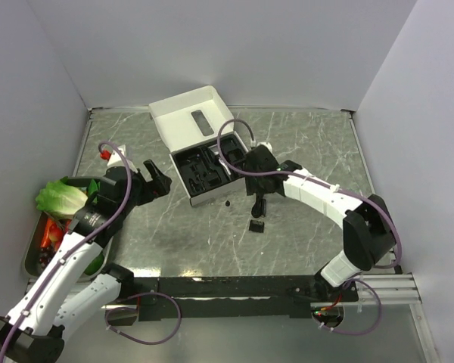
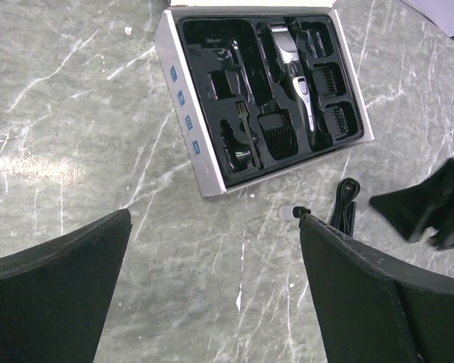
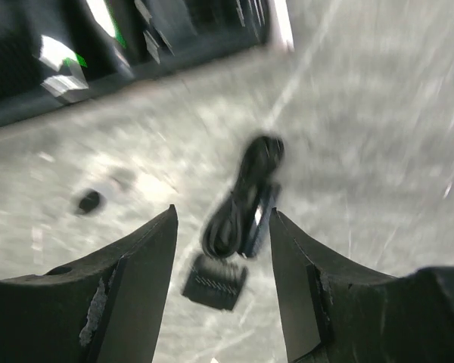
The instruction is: Sort the hair-cutting tools
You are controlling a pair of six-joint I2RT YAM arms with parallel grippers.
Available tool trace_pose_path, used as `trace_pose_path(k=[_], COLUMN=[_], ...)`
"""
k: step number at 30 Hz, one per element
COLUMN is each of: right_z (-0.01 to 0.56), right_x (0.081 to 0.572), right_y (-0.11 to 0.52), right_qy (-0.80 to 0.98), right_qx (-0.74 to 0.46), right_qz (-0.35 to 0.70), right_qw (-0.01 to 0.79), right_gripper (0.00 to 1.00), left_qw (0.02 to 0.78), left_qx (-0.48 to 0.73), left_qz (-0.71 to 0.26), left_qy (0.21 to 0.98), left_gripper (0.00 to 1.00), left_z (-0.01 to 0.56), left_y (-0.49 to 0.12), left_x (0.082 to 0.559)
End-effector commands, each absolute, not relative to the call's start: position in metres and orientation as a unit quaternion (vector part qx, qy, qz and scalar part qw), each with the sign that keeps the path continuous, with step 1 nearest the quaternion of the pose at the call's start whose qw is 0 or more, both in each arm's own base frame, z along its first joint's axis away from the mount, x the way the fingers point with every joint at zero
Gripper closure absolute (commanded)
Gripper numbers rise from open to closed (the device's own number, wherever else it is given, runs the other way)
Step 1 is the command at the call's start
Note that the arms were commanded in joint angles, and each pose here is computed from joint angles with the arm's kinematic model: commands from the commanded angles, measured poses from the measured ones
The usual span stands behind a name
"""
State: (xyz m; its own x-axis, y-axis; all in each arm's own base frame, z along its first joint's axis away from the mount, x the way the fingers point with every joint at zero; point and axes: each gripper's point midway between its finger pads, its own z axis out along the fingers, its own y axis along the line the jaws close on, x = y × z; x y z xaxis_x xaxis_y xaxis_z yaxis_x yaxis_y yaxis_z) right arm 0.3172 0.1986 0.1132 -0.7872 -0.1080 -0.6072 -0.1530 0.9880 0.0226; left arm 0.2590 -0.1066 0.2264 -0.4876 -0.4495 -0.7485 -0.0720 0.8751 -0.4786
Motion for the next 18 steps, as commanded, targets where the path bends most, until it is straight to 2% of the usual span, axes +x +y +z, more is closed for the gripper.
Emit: trace_pose_path(k=[1,18], right_z=[0.093,0.040], right_x=[0.305,0.309], right_y=[0.194,0.209], right_qy=[0.952,0.967], right_qx=[-0.019,0.015], right_qz=[0.035,0.030], right_qw=[0.304,0.254], right_gripper=[0.41,0.49], left_qw=[0.485,0.489], left_qx=[-0.148,-0.144], left_qz=[-0.213,-0.203], left_qy=[0.835,0.836], left_gripper=[0.01,0.01], left_z=[0.231,0.232], left_y=[-0.111,-0.104], left_x=[0.255,0.247])
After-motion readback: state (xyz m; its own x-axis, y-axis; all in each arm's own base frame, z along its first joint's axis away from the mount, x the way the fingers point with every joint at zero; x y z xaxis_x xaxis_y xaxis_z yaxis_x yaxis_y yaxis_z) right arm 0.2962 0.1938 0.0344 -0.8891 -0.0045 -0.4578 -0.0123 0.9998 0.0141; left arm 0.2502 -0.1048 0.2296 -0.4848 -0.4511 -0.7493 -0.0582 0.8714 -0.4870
